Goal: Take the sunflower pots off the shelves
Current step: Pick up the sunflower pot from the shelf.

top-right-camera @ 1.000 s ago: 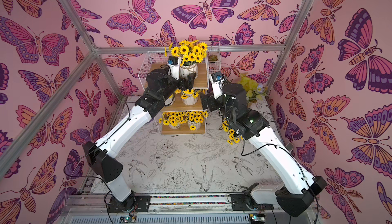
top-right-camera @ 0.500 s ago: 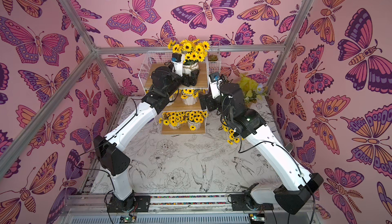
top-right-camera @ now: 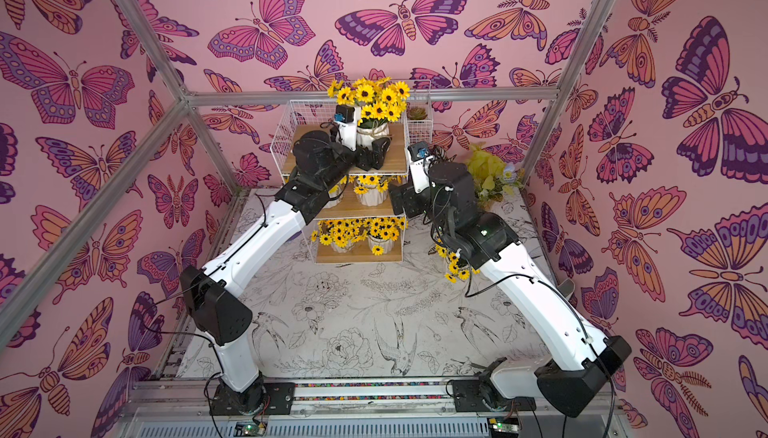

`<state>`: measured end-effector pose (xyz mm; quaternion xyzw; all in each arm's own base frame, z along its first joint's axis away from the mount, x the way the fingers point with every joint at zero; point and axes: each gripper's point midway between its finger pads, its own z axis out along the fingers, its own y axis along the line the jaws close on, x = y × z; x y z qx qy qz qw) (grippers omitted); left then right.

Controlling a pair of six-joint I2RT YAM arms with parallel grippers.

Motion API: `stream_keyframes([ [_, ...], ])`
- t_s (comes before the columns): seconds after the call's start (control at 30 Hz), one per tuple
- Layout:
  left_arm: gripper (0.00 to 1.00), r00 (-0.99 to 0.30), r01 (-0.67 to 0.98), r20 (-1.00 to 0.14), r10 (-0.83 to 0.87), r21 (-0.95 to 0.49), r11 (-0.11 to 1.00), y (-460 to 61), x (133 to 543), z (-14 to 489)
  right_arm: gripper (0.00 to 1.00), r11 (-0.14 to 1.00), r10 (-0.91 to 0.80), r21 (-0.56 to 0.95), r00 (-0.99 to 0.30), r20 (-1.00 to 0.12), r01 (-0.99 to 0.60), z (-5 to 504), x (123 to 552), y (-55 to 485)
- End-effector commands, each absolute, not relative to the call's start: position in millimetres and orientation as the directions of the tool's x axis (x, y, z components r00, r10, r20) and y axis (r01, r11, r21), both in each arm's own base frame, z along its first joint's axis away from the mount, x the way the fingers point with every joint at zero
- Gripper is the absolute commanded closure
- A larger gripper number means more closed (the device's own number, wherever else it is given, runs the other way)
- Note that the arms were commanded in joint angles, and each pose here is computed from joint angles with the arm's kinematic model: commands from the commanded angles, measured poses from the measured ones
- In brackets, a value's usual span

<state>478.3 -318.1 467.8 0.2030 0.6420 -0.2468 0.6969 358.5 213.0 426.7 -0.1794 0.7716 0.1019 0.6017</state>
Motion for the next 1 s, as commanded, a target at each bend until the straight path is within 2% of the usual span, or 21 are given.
stream_keyframes([
  [0.0,0.39,0.059,0.631,-0.991,-0.119,-0.055,0.774,-309.7,459.9,483.7,0.01,0.925,-0.128,-0.051,-0.182,-0.975,-0.376,440.8,354.6,203.5],
  [0.27,0.42,0.107,0.661,-0.982,-0.155,-0.046,0.749,-299.3,427.4,512.5,0.01,0.928,-0.132,-0.059,-0.176,-0.976,-0.369,446.3,351.8,199.6],
  [0.33,0.53,0.117,0.664,-0.980,-0.160,-0.043,0.747,-296.3,420.2,516.1,0.01,0.929,-0.133,-0.060,-0.177,-0.975,-0.366,445.8,351.7,199.1],
  [0.7,0.54,0.150,0.731,-0.970,-0.191,-0.020,0.682,-290.6,364.7,526.9,0.01,0.938,-0.134,-0.070,-0.166,-0.977,-0.340,451.0,349.3,190.7],
  [0.97,0.54,0.135,0.831,-0.971,-0.198,0.003,0.556,-305.9,302.1,508.5,0.01,0.962,-0.141,-0.092,-0.177,-0.974,-0.257,456.9,336.1,161.2],
])
